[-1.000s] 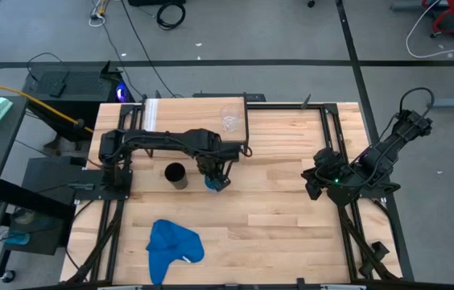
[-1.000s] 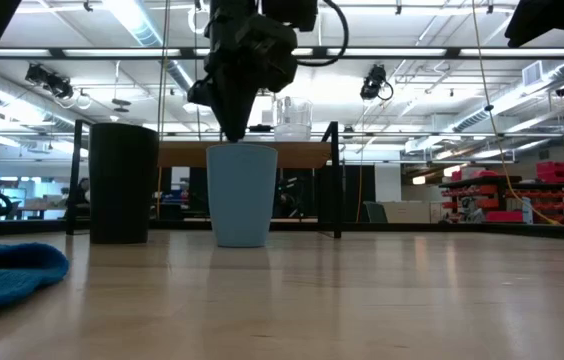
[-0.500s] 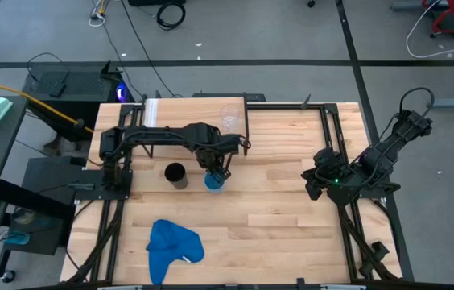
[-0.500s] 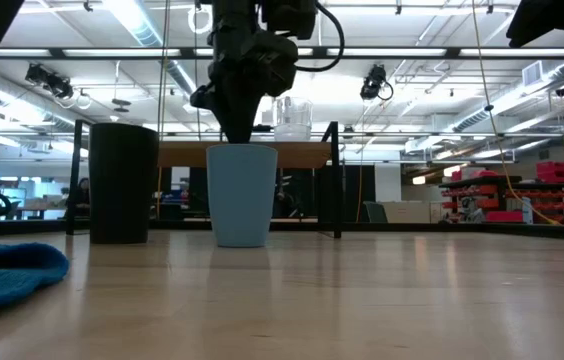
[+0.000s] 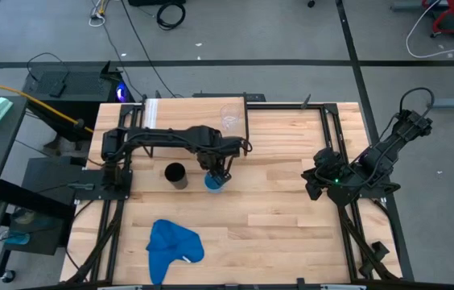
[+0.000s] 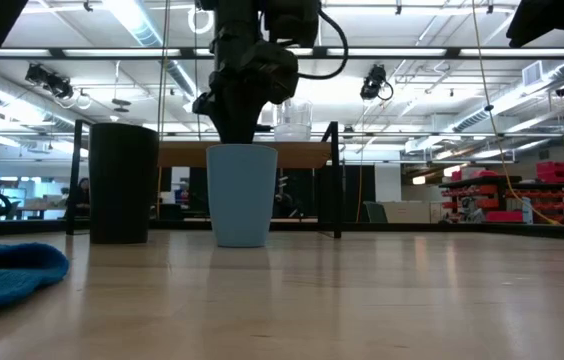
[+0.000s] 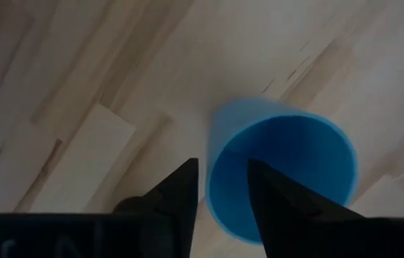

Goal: Stack small to large cups/mugs on shelf
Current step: Put the blue cup on the shelf

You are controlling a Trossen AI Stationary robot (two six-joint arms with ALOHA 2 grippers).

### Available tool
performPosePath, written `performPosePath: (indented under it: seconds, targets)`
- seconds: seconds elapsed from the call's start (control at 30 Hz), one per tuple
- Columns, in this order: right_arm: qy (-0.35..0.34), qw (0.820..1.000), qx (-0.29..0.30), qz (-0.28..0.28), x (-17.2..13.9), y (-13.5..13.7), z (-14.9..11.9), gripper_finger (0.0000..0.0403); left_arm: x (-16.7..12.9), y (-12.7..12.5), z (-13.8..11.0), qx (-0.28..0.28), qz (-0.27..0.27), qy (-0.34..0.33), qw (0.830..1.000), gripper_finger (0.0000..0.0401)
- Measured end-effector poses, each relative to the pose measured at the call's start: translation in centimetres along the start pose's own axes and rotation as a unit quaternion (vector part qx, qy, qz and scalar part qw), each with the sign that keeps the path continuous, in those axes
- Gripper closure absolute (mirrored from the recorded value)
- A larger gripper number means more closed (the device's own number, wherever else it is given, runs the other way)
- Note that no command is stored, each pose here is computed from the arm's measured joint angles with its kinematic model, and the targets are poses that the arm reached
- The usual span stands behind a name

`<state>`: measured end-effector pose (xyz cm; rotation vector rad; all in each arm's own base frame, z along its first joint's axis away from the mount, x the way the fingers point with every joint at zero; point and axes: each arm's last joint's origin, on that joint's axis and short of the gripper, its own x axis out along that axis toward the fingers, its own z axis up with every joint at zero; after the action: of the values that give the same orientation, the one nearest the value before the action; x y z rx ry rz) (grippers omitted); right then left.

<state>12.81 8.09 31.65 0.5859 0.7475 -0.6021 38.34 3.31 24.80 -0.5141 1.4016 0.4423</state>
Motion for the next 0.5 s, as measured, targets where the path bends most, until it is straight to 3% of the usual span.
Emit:
performPosePath:
  seconds: [0.5]
  targets:
    - [0.0,1.0,0.001,0.001,0.0,0.0,0.0,0.033,1.3,-0.4,0.2,0.007,0.008,0.014,1.0,0.0279]
